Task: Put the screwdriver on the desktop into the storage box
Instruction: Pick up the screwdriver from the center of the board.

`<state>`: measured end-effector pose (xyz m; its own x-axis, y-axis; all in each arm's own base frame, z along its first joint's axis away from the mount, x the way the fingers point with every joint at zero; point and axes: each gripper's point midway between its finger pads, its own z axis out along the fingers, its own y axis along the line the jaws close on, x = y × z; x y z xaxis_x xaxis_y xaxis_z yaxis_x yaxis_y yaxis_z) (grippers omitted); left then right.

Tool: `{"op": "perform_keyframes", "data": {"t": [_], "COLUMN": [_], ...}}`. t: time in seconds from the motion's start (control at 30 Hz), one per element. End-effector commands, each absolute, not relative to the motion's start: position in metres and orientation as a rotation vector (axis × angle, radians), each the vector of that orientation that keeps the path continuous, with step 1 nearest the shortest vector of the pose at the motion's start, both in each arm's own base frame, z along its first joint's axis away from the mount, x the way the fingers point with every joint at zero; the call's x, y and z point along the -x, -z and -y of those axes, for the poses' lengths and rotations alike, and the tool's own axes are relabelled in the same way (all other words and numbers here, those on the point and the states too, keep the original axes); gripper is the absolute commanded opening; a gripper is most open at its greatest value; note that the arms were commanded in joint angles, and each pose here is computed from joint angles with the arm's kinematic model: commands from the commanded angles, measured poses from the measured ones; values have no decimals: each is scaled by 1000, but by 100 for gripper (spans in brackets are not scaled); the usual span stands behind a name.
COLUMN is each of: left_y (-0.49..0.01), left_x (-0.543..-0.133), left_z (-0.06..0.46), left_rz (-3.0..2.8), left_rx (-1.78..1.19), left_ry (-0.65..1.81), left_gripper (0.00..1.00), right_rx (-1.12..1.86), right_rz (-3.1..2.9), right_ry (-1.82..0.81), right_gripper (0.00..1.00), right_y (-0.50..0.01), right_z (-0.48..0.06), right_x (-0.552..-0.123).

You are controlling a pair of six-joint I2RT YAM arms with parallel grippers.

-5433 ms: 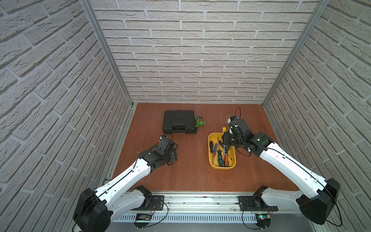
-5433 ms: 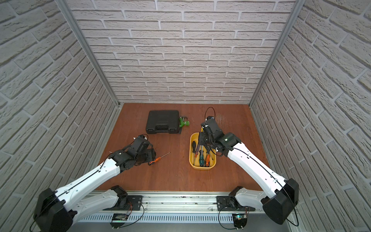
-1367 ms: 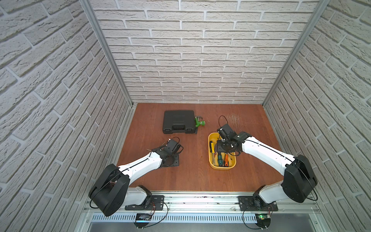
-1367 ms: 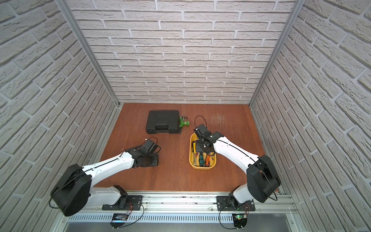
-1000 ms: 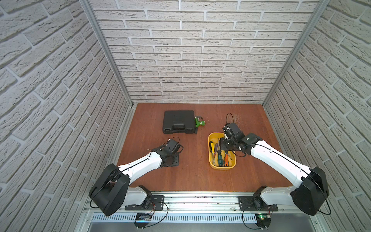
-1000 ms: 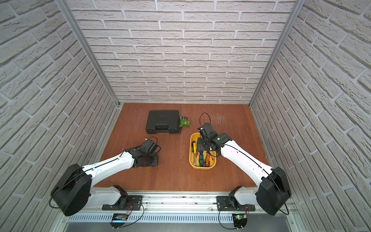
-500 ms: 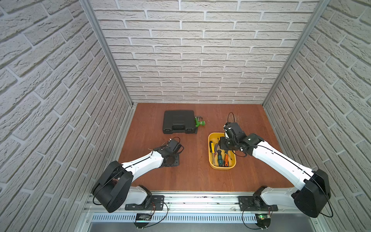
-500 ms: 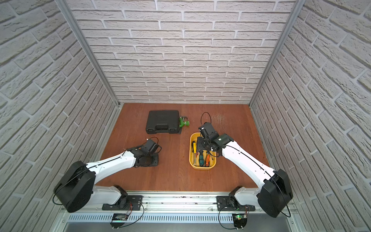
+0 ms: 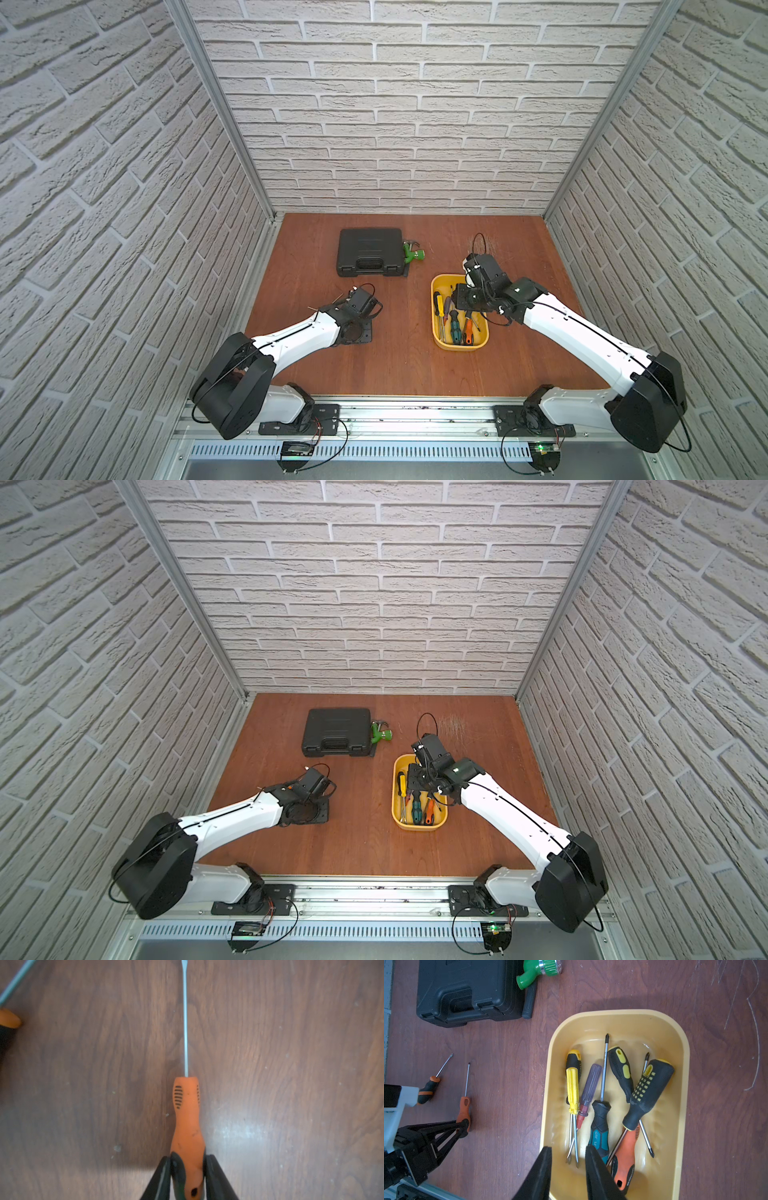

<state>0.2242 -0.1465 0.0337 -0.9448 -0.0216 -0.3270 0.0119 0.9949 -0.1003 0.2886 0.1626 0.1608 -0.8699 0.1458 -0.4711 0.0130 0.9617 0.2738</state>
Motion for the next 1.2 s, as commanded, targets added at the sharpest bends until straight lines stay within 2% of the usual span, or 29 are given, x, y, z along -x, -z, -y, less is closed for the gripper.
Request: {"op": "perform_keyframes", "data": {"t": [0.0,0.13,0.67,1.17], "left_y": [-49,-56,-94,-165], "left_x": [-229,-228,-232,-242], "left_z": [145,144,143,178], "left_rz": [-2762,-2742,-2629,-2424], "left_rx": [17,25,68,23], "left_ry": [138,147,242,577], "left_gripper": [4,0,0,0], "right_rx": [-100,-105,-102,-75], "right_rz": [-2555,-2553,-2546,-2519], "right_ry": [-398,-399,-399,-418], "right_gripper": [33,33,33,31], "right_y": [-179,-181,-187,-206], "right_z": [-169,-168,-168,-168], "right_x": [-294,-293,-294,-292]}}
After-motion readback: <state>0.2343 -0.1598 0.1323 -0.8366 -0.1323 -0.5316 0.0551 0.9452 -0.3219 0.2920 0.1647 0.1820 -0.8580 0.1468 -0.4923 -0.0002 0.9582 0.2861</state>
